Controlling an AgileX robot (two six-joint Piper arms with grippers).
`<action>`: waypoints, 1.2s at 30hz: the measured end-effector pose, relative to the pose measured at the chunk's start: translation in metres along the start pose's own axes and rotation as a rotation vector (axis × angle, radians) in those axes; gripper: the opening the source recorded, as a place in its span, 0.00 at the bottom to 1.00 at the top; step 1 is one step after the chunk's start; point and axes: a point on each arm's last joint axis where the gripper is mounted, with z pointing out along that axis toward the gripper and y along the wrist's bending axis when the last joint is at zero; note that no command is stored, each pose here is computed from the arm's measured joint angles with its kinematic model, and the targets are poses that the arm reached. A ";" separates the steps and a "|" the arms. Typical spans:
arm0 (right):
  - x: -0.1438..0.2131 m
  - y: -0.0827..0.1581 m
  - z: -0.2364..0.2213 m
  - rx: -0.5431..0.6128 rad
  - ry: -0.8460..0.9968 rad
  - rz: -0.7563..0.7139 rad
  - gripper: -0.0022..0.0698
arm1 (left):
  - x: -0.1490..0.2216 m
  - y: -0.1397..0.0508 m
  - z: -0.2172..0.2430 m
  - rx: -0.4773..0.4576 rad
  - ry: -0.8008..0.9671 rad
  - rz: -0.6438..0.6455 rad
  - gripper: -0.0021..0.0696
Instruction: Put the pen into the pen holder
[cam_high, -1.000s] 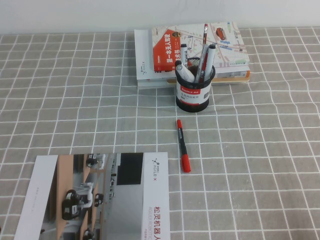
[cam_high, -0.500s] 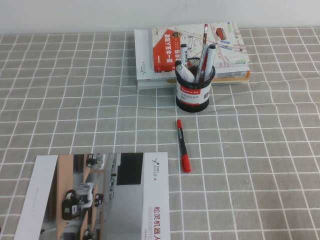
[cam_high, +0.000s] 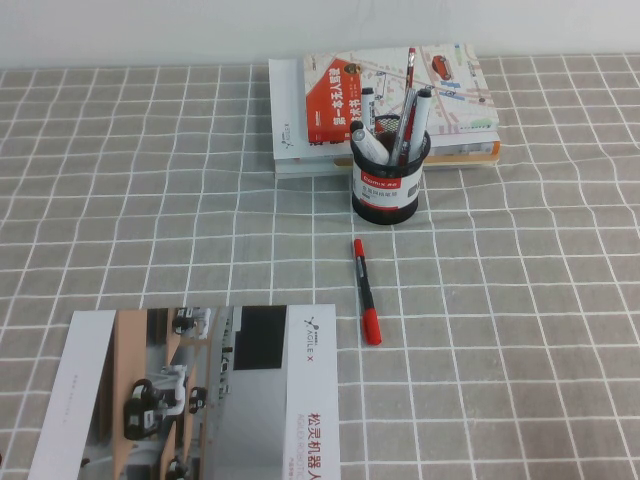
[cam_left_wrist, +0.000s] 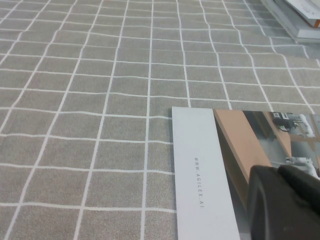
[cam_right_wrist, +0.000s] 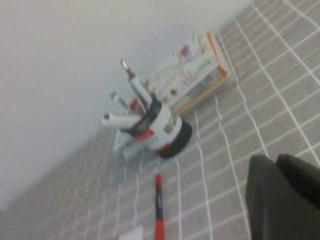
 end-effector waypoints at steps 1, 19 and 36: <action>-0.002 0.004 0.003 0.018 0.045 -0.030 0.01 | 0.000 0.000 0.000 0.000 0.000 0.000 0.02; -0.093 0.086 0.132 0.448 1.100 -0.522 0.01 | 0.000 0.000 0.000 0.000 0.000 0.000 0.02; -0.015 0.139 0.281 0.491 1.220 -0.723 0.01 | 0.000 0.000 0.000 0.000 0.000 0.000 0.02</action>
